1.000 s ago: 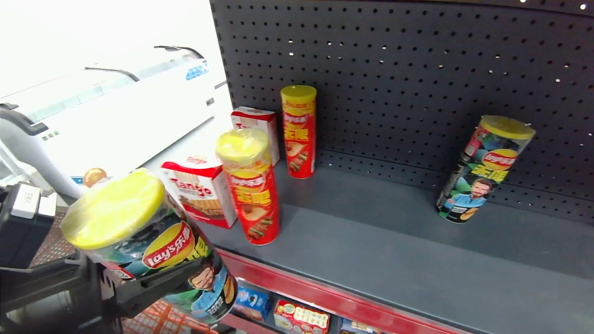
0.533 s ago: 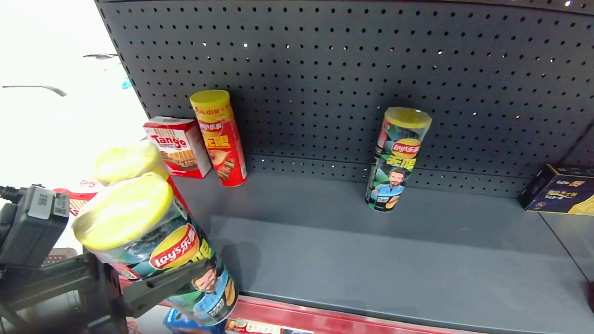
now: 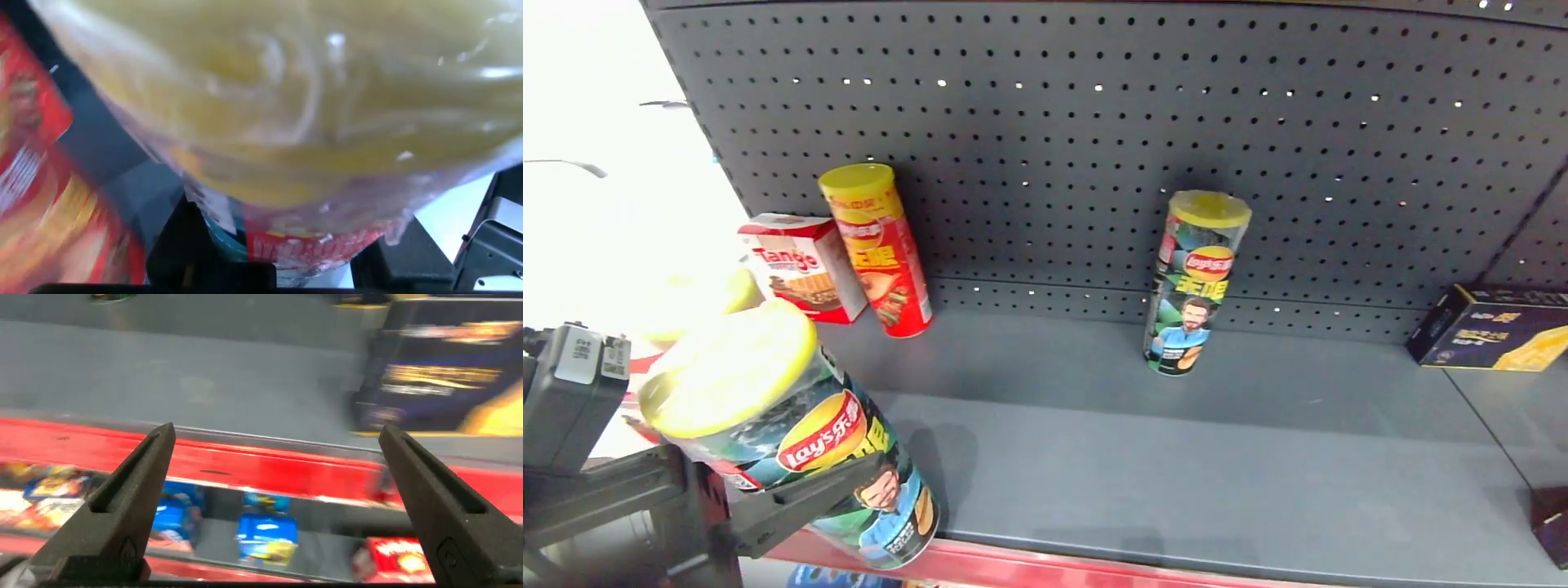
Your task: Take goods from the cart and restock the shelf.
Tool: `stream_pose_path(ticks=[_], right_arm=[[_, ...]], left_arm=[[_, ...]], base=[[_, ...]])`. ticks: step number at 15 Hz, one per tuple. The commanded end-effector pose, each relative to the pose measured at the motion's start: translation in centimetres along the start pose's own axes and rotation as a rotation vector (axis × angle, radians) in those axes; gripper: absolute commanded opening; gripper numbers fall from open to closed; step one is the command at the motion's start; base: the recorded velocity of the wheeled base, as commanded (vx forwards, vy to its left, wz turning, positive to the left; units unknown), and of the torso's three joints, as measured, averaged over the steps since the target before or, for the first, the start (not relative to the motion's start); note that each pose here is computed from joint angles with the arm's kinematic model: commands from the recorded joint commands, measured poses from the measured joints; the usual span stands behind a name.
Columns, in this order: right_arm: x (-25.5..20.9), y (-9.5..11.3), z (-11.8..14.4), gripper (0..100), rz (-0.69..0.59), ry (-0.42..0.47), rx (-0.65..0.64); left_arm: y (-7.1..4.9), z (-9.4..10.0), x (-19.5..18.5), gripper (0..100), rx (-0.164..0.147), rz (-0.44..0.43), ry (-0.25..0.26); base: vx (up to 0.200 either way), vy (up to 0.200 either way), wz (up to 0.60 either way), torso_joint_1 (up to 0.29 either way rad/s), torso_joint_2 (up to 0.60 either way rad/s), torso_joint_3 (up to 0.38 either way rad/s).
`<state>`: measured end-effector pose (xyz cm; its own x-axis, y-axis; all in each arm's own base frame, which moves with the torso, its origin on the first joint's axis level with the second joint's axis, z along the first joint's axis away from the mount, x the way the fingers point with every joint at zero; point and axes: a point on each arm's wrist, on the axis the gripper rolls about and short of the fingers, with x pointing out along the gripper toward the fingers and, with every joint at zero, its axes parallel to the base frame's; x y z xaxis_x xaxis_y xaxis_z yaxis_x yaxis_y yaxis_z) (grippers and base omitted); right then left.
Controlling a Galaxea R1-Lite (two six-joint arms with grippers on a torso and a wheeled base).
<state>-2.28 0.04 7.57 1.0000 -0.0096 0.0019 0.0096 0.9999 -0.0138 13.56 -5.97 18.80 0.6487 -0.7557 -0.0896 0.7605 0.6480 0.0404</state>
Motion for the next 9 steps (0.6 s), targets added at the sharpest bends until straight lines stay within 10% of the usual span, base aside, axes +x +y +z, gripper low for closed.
stream_pose_path(ticks=[1, 9], right_arm=[[0.0, 0.0, 0.0, 100, 0.0, 0.0, -0.002], [0.0, -0.01, 0.0, 100, -0.001, 0.0, 0.0]], left_arm=[[0.01, -0.07, 0.03, 0, -0.002, 0.0, 0.003], [0.06, 0.07, 0.04, 0, -0.001, 0.002, -0.002]], base=[[0.0, 0.0, 0.0, 0.0, 0.0, 0.0], [0.0, 0.0, 0.0, 0.0, 0.0, 0.0]])
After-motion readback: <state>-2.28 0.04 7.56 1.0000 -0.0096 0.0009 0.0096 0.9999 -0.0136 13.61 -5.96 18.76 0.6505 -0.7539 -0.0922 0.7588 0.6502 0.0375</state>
